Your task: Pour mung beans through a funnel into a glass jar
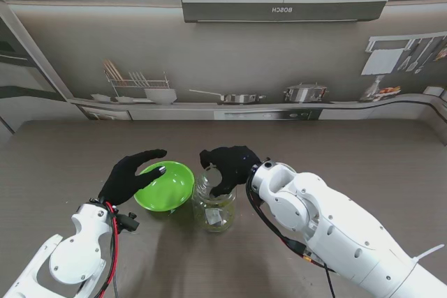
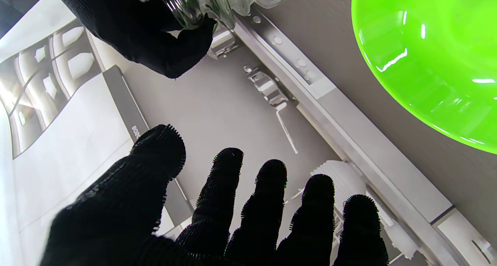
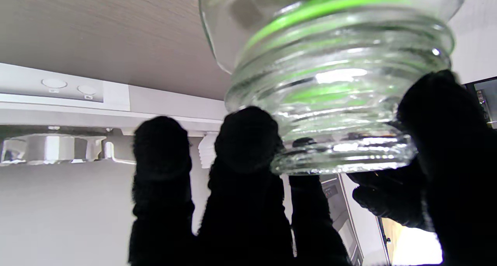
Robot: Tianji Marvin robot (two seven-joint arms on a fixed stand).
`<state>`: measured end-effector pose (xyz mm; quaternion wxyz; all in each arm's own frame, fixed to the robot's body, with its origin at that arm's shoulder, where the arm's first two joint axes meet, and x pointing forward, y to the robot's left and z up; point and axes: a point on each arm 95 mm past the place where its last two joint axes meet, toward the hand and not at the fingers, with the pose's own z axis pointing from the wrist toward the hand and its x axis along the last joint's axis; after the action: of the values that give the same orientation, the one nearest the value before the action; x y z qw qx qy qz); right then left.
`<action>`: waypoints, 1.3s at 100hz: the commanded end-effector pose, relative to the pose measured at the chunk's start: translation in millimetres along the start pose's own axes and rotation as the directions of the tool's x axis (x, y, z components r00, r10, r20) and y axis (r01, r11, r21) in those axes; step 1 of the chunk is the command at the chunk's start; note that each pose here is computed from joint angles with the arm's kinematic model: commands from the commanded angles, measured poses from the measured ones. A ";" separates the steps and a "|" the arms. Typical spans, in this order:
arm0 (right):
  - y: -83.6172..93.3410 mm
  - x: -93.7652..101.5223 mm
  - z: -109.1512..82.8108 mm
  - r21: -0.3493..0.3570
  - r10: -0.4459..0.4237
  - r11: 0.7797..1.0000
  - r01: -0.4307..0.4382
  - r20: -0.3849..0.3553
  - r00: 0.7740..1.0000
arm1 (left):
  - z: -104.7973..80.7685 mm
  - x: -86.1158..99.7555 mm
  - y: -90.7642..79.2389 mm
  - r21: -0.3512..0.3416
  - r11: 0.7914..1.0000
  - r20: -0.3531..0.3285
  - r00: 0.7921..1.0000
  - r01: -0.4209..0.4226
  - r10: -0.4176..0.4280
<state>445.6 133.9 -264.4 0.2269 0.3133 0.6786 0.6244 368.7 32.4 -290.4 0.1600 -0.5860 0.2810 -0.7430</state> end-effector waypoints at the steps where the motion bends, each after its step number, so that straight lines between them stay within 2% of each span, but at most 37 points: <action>1: -4.0 0.0 -1.0 0.021 -0.008 1.000 0.008 -0.004 1.000 | -0.6 1.3 1.7 -0.020 1.000 0.001 1.000 0.005 -0.005; 78: -18.5 -2.6 -4.5 0.020 -0.054 0.998 0.054 -0.030 0.998 | -0.6 0.3 1.5 -0.032 0.999 0.006 1.000 0.006 -0.006; 130: -21.8 -3.5 -8.0 0.024 -0.071 0.997 0.071 -0.038 0.997 | -0.7 -0.2 1.5 -0.041 0.999 0.012 1.000 0.010 -0.009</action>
<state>442.5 128.3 -273.8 0.2383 0.2757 0.6868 0.6288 369.0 33.2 -291.9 0.1529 -0.5927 0.2878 -0.7366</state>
